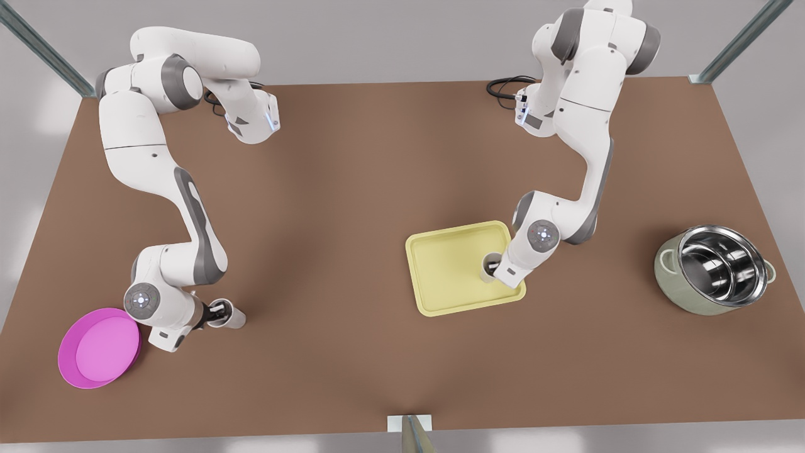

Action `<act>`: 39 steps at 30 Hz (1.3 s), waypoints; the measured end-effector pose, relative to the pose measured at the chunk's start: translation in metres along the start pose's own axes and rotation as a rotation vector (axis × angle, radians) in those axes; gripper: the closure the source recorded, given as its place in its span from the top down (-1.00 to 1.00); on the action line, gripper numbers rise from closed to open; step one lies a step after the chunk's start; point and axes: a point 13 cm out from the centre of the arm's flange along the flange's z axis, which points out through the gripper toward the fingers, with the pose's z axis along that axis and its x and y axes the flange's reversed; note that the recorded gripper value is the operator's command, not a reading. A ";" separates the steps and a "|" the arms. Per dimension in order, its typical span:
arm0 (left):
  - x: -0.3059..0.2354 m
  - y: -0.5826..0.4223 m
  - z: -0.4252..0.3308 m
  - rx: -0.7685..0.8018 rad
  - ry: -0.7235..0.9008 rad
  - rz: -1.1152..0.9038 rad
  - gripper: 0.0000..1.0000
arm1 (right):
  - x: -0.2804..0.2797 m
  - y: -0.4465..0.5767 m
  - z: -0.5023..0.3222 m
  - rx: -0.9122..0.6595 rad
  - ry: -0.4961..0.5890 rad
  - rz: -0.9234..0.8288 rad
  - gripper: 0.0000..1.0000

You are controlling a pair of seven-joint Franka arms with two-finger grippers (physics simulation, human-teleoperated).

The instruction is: Use the left arm to pick up the white IKEA cup from the tray and place it on the middle-left position; use the right arm to pick up the white IKEA cup from the tray and place it on the middle-right position

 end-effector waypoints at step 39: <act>-0.144 0.210 -0.024 0.052 -0.189 -0.065 1.00 | 0.099 0.024 -0.315 -0.001 -0.022 0.194 1.00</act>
